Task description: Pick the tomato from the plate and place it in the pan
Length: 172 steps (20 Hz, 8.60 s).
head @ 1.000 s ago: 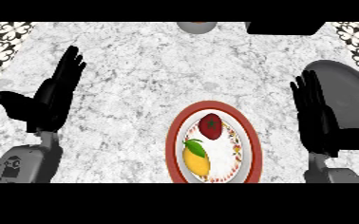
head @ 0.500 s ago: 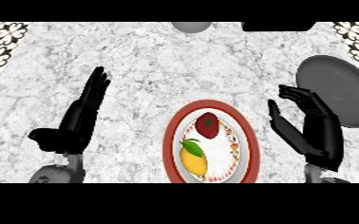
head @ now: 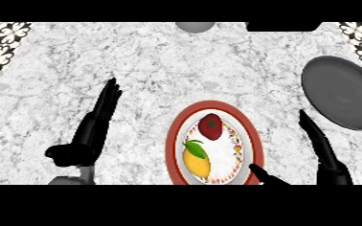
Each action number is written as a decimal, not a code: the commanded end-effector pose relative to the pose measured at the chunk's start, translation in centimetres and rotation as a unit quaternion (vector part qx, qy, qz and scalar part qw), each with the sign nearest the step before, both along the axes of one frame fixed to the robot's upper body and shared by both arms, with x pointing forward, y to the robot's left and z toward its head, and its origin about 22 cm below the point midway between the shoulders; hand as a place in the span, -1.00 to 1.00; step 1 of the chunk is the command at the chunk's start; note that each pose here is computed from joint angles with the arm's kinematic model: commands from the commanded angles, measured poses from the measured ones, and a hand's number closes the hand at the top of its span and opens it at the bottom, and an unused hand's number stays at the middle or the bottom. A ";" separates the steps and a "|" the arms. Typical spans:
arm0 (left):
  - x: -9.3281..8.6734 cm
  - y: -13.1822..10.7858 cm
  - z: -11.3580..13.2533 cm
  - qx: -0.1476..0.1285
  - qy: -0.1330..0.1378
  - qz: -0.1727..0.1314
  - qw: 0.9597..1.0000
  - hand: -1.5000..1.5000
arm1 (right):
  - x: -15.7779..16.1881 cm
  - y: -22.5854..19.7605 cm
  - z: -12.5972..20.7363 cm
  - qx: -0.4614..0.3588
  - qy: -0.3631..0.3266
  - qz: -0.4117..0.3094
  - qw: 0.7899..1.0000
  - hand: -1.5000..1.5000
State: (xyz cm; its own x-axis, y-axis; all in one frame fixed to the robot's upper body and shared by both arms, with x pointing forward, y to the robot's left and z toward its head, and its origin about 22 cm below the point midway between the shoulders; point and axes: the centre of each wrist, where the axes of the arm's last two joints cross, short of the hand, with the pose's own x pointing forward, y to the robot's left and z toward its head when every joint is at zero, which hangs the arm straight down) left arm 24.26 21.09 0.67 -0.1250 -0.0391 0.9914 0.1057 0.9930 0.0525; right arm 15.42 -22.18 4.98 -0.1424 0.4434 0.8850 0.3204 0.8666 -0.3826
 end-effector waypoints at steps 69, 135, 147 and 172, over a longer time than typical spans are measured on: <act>0.9 -1.1 -0.1 -0.003 0.001 -0.001 1.000 0.00 | 12.6 10.2 -3.4 -0.349 0.268 0.033 0.897 1.00; 1.2 -2.8 1.1 0.000 -0.017 -0.035 0.999 0.00 | 20.5 -23.6 0.6 -0.149 0.099 0.036 0.983 -1.00; 0.9 -1.8 0.7 -0.012 -0.016 -0.028 0.999 0.00 | 13.3 -32.2 2.0 0.044 0.031 0.044 0.998 -1.00; 0.5 -1.1 0.4 -0.008 -0.007 -0.013 1.000 0.00 | 5.2 -35.8 -0.6 0.063 0.043 0.167 0.983 -1.00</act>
